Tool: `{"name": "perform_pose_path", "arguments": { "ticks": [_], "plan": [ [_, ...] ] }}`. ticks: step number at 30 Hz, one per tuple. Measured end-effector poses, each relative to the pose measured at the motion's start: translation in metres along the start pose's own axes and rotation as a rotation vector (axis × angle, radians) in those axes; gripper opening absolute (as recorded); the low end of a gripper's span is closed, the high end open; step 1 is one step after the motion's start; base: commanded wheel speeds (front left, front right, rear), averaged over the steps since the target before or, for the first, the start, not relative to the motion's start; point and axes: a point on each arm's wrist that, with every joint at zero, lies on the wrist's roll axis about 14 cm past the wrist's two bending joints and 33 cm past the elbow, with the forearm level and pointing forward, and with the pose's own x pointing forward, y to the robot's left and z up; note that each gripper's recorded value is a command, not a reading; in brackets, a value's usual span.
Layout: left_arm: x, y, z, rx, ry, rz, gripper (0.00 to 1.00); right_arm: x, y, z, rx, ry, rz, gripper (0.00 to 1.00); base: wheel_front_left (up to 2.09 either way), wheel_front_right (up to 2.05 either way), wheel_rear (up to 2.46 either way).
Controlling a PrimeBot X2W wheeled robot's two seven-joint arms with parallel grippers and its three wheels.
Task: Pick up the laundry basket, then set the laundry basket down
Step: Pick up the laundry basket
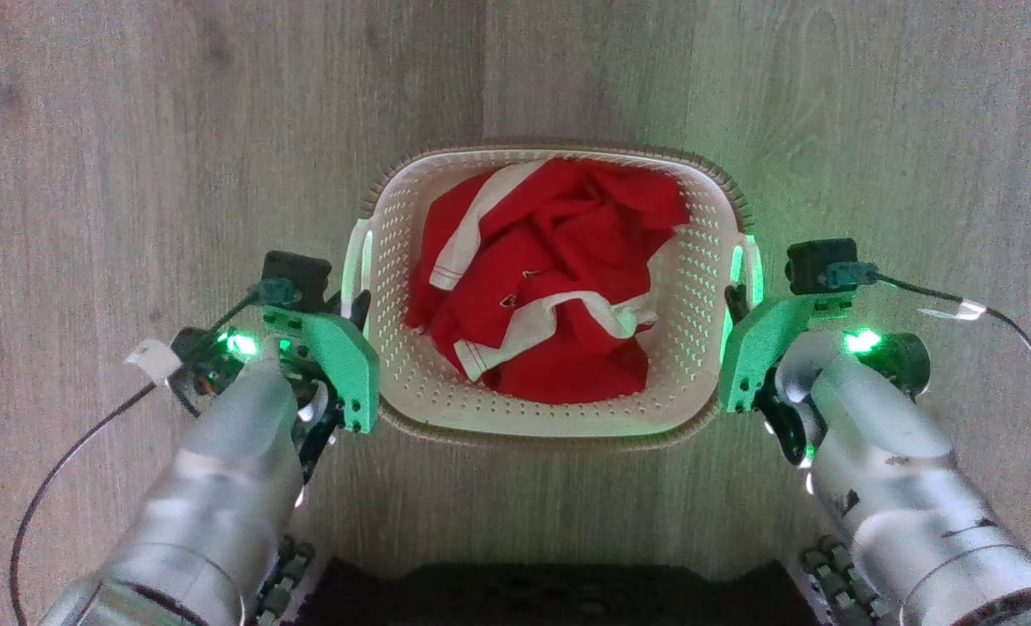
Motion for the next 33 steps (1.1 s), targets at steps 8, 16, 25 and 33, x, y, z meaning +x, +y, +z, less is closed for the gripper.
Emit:
{"name": "perform_pose_path", "arguments": {
  "ticks": [8, 16, 25, 33],
  "plan": [
    [-0.007, -0.003, 0.007, 0.027, 0.001, -0.006, 0.00, -0.008, 0.004, 0.006, -0.007, -0.001, 0.002, 0.00, 0.00, 0.00, 0.00],
    [-0.019, -0.005, 0.012, 0.055, 0.019, -0.002, 0.00, -0.017, 0.013, 0.019, -0.047, 0.032, 0.018, 0.00, 0.00, 0.00, 0.00],
    [-0.039, -0.014, 0.008, 0.061, 0.056, -0.010, 0.00, -0.032, 0.021, 0.026, -0.088, 0.095, 0.018, 0.00, 0.00, 0.00, 0.00],
    [-0.059, -0.015, 0.017, 0.115, 0.067, -0.023, 0.00, -0.052, 0.034, 0.034, -0.154, 0.140, 0.027, 0.00, 0.00, 0.00, 0.00]
  ]
}}
